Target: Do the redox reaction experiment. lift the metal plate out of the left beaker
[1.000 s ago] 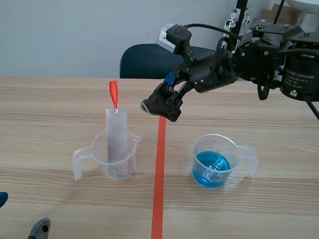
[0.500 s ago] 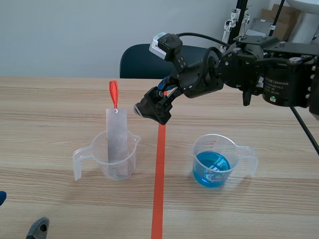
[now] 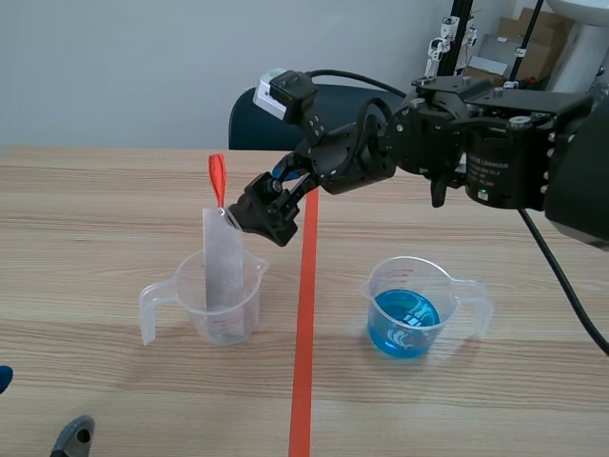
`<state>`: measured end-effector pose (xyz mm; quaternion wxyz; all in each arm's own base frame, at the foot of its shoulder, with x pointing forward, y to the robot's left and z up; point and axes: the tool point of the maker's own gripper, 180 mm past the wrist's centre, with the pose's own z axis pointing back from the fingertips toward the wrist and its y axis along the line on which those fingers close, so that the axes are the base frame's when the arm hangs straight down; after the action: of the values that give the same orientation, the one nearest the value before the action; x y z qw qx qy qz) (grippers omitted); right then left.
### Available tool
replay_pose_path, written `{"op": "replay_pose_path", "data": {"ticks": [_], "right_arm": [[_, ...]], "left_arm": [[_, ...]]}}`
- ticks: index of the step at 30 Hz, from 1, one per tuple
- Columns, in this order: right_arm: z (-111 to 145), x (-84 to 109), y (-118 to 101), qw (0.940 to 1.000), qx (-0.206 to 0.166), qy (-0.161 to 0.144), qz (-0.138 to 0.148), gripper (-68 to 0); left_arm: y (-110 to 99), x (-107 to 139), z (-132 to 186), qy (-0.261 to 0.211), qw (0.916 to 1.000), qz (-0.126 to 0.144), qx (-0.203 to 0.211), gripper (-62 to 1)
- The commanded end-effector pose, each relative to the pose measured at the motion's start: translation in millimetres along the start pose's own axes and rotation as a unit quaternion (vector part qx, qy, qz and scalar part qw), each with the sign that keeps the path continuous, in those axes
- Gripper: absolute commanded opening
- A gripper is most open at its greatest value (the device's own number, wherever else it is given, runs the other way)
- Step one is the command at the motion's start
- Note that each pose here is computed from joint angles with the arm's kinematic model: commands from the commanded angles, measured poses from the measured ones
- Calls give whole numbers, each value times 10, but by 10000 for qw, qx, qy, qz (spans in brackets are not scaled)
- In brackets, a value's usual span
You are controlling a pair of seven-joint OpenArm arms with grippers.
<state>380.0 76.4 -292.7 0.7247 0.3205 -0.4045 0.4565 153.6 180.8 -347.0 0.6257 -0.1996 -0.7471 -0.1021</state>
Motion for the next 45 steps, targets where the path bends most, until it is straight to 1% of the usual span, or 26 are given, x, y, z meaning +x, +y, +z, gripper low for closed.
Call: {"op": "replay_pose_path", "data": {"ticks": [1, 4, 11, 21, 26, 32, 38, 39, 43, 45], "right_arm": [[-10, 282, 25, 9994, 69, -294, 167, 4], [-58, 304, 85, 9993, 140, -295, 168, 4], [-106, 330, 144, 9991, 208, -322, 157, 4], [-195, 218, 262, 9993, 330, -189, 29, 4], [-220, 166, 260, 9994, 323, -115, -34, 4], [-215, 104, 206, 9996, 247, -58, -108, 4], [-210, 80, 179, 9996, 213, -57, -147, 4], [-210, 81, 179, 9996, 213, -59, -147, -32], [-210, 80, 179, 9996, 213, -57, -147, -212], [-210, 80, 179, 9997, 213, -55, -147, -260]], "left_arm": [[32, 81, -37, -159, 9998, -60, -47, 14], [33, 81, -37, -160, 9998, -60, -45, 14], [32, 81, -37, -159, 9998, -60, -47, 14], [32, 81, -37, -159, 9998, -60, -47, 14], [33, 82, -37, -161, 9998, -60, -45, 14], [33, 81, -37, -160, 9998, -60, -45, 14], [33, 81, -37, -160, 9998, -60, -45, 14], [33, 81, -37, -160, 9998, -60, -45, 14], [33, 81, -37, -160, 9998, -60, -45, 14], [33, 81, -37, -160, 9998, -60, -45, 14]]}}
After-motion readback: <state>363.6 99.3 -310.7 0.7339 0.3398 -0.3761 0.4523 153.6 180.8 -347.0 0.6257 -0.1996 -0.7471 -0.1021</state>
